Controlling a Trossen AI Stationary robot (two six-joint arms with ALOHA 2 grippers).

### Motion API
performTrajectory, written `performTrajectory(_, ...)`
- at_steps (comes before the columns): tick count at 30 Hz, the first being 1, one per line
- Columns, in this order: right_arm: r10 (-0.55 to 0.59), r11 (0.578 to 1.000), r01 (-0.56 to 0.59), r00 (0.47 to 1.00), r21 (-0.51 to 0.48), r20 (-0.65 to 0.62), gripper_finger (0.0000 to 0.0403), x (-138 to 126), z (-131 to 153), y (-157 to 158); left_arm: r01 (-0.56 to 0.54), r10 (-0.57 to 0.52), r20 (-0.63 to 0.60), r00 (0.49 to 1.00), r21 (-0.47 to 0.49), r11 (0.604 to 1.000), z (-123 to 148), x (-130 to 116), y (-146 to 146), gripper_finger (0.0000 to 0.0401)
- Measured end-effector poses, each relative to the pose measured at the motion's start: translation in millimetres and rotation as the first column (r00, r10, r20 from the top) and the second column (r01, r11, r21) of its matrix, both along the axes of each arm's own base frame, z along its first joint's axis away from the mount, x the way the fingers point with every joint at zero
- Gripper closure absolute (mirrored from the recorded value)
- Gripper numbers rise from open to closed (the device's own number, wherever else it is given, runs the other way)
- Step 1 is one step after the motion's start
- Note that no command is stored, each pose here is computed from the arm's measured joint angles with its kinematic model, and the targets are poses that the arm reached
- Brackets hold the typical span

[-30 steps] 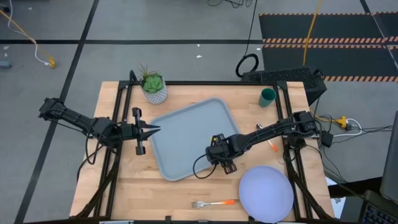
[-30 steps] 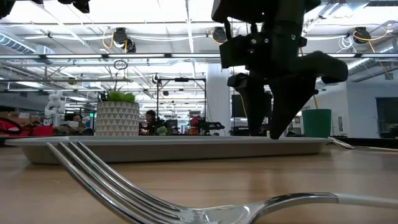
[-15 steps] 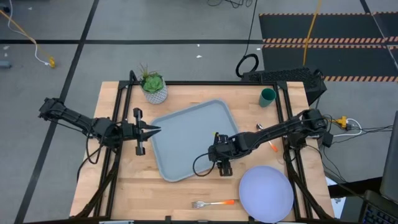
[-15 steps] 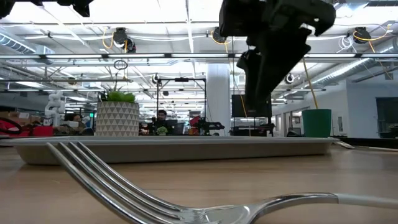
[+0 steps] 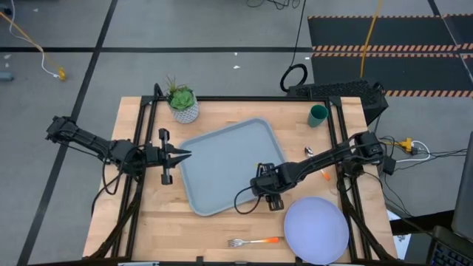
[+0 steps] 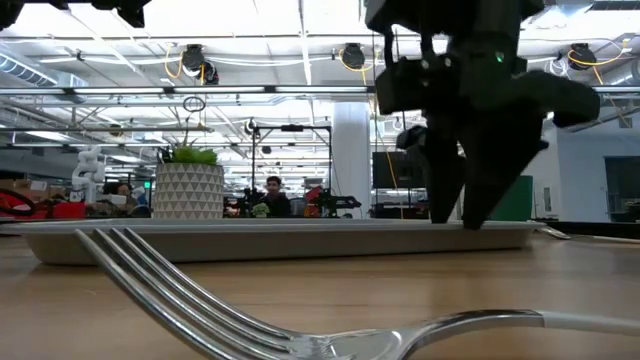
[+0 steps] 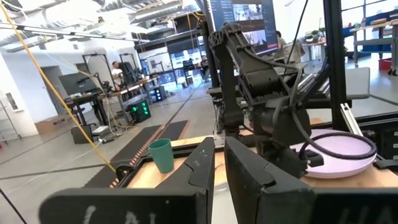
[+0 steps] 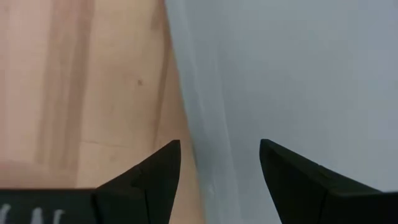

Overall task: Pick and place plate/cup/fork/spoon on tray
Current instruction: Move the blue tray to the center of the table

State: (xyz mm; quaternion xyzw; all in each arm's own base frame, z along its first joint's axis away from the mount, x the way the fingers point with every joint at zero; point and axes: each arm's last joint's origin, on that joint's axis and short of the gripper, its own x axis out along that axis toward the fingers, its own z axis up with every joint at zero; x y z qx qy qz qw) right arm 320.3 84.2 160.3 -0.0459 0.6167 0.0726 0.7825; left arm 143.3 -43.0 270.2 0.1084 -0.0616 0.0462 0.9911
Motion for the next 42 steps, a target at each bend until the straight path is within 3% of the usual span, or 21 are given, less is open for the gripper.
performTrajectory(8, -0.068, 0.998, 0.068, 0.996, -0.014, 0.05, 0.0207, -2, -12, -2, 0.005, -0.005, 0.001, 1.0, -0.037, 0.999, 0, 0, 0, 0.0359)
performTrajectory(21, -0.067, 0.997, 0.065, 0.995, 0.042, 0.068, 0.0357, -1, -10, 6, 0.01, -0.011, -0.007, 1.0, -0.077, 0.997, -1, 0, 0, 0.0359)
performTrajectory(33, -0.145, 0.984, 0.138, 0.988, 0.11, 0.056, 0.0364, 0, -10, 9, 0.015, -0.015, -0.004, 1.0, -0.115, 0.993, -1, 0, 0, 0.0359)
performTrajectory(42, -0.249, 0.939, 0.23, 0.967, 0.254, 0.045, 0.0364, 3, -8, 20, 0.01, -0.011, -0.006, 1.0, -0.088, 0.996, -1, 0, 0, 0.0359)
